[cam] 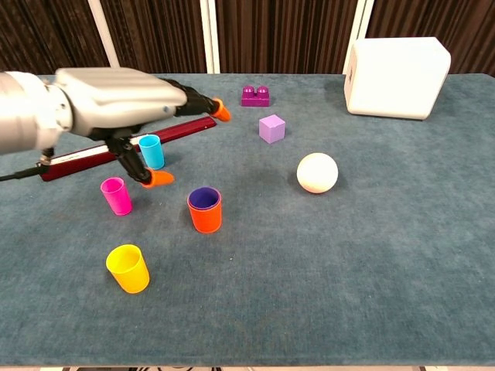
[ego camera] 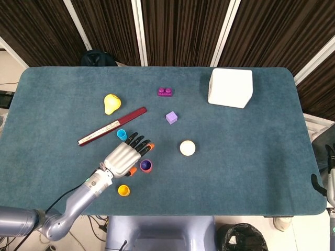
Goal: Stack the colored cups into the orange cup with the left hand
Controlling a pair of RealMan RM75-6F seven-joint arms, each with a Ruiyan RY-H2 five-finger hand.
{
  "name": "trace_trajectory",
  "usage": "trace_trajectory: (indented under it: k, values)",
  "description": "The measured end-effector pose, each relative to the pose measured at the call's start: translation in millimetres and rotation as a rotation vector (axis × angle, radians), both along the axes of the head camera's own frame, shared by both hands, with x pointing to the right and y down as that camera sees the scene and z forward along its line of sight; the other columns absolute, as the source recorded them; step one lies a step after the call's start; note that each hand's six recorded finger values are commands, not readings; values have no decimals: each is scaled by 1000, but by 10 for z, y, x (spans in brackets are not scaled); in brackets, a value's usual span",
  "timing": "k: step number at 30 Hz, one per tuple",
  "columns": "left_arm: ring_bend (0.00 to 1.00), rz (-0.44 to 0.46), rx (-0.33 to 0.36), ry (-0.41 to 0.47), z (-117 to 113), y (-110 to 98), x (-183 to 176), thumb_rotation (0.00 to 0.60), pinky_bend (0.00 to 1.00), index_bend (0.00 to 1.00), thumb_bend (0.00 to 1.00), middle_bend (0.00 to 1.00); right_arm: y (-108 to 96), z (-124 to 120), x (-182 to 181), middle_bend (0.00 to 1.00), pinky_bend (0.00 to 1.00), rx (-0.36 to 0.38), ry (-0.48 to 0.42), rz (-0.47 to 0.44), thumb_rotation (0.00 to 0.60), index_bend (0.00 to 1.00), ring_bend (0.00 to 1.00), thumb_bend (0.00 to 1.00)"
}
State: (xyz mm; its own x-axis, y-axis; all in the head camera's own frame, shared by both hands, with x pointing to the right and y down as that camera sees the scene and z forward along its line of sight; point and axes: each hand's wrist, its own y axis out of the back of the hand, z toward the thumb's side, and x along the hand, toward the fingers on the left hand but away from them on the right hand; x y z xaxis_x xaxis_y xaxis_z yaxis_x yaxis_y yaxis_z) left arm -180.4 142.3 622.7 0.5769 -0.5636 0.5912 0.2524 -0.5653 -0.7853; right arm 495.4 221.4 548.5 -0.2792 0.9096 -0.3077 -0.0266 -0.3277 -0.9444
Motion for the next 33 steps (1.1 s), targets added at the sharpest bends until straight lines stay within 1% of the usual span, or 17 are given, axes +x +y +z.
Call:
trace_trajectory:
  k: [3, 7, 11, 13, 16, 23, 27, 33]
  values:
    - [0, -9, -10, 14, -60, 23, -94, 600, 0, 191, 284, 67, 2, 11, -2, 0, 10, -4, 3, 0, 600, 36, 35, 420]
    - [0, -24, -47, 36, -135, 81, -186, 600, 0, 217, 284, 67, 4, 17, 11, 0, 10, -5, 11, 5, 600, 36, 35, 419]
    - [0, -7, -60, 45, -234, 142, -309, 600, 0, 224, 284, 67, 6, 28, 10, 0, 10, -9, 11, 8, 600, 36, 35, 421]
    - [0, 6, -76, 39, -265, 210, -396, 600, 0, 223, 284, 66, 7, 33, 9, 0, 10, -11, 12, 8, 600, 36, 35, 421]
    - [0, 17, -120, 22, -270, 323, -508, 600, 0, 219, 284, 66, 8, 38, 3, 0, 10, -13, 11, 7, 600, 36, 35, 420]
    - [0, 64, -188, 12, -282, 515, -551, 600, 0, 218, 275, 65, 0, -5, 15, 0, 11, 2, 12, 12, 600, 36, 35, 420]
    - [0, 90, -201, 5, -280, 580, -554, 600, 0, 219, 264, 65, -1, -27, 20, 0, 11, 8, 11, 13, 600, 36, 35, 420]
    - [0, 120, -209, -16, -193, 664, -541, 600, 0, 221, 263, 64, -3, -40, 23, 0, 10, 11, 9, 14, 600, 36, 35, 420]
